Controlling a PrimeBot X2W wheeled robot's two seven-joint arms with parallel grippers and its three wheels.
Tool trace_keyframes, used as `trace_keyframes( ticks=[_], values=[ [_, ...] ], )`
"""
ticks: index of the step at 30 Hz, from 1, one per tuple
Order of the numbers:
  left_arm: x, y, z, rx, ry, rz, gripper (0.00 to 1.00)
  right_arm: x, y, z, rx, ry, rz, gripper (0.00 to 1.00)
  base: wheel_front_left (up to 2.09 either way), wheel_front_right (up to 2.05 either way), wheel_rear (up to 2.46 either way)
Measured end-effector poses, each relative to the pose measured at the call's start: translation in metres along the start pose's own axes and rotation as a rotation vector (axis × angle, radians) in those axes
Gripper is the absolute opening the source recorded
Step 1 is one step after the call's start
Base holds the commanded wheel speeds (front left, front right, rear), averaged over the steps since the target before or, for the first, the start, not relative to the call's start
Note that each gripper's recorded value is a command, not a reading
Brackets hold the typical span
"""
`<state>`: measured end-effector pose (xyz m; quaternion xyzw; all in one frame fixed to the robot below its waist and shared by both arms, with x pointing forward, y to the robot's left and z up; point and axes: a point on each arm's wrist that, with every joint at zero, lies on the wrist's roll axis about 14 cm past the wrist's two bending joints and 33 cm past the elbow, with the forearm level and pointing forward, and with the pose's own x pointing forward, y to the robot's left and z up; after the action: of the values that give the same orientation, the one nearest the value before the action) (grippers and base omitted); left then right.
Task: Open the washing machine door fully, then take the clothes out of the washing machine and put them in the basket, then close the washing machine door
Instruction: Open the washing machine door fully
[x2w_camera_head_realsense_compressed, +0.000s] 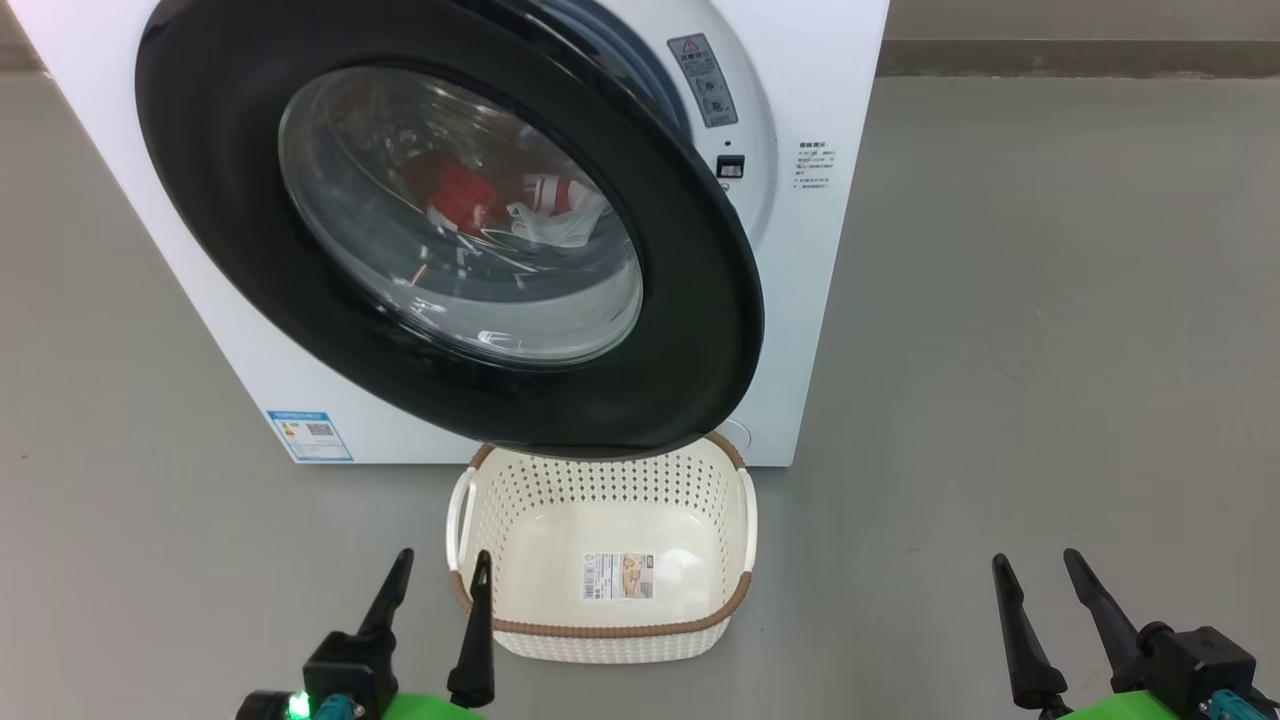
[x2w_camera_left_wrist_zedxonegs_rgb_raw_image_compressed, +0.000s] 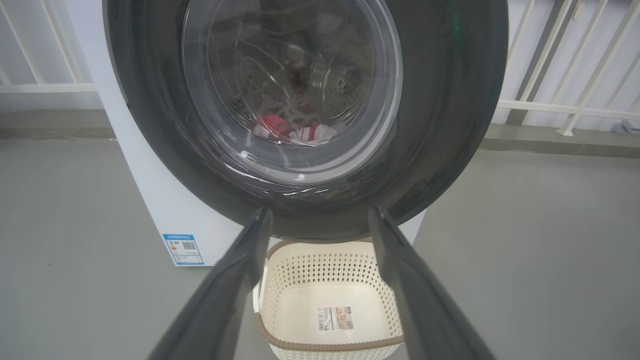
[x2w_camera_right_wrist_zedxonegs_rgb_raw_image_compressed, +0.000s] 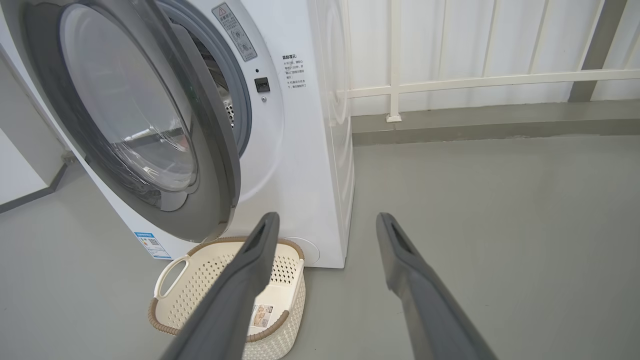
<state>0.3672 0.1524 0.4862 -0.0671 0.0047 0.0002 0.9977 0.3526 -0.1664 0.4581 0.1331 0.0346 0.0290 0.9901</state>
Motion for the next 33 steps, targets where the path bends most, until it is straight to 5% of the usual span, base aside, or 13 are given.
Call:
trace_keyframes(
  ticks=[18, 20, 27, 33],
  values=[
    [-0.002, 0.001, -0.002, 0.001, 0.005, 0.003, 1.0, 0.001, 0.005, -0.002, -0.049, 0.011, 0.024, 1.0, 0.0, 0.0, 0.0],
    [-0.002, 0.001, -0.002, 0.001, 0.006, 0.003, 1.0, 0.002, 0.006, 0.0, -0.049, 0.004, 0.027, 0.0, 0.0, 0.0, 0.0],
    [-0.001, 0.001, -0.004, 0.002, 0.012, 0.003, 1.0, 0.003, 0.009, -0.003, -0.023, 0.012, 0.032, 0.0, 0.0, 0.0, 0.0],
    [0.002, 0.0, -0.008, -0.001, 0.025, 0.002, 1.0, 0.02, 0.013, 0.01, 0.158, -0.038, 0.016, 0.0, 0.0, 0.0, 0.0]
  ],
)
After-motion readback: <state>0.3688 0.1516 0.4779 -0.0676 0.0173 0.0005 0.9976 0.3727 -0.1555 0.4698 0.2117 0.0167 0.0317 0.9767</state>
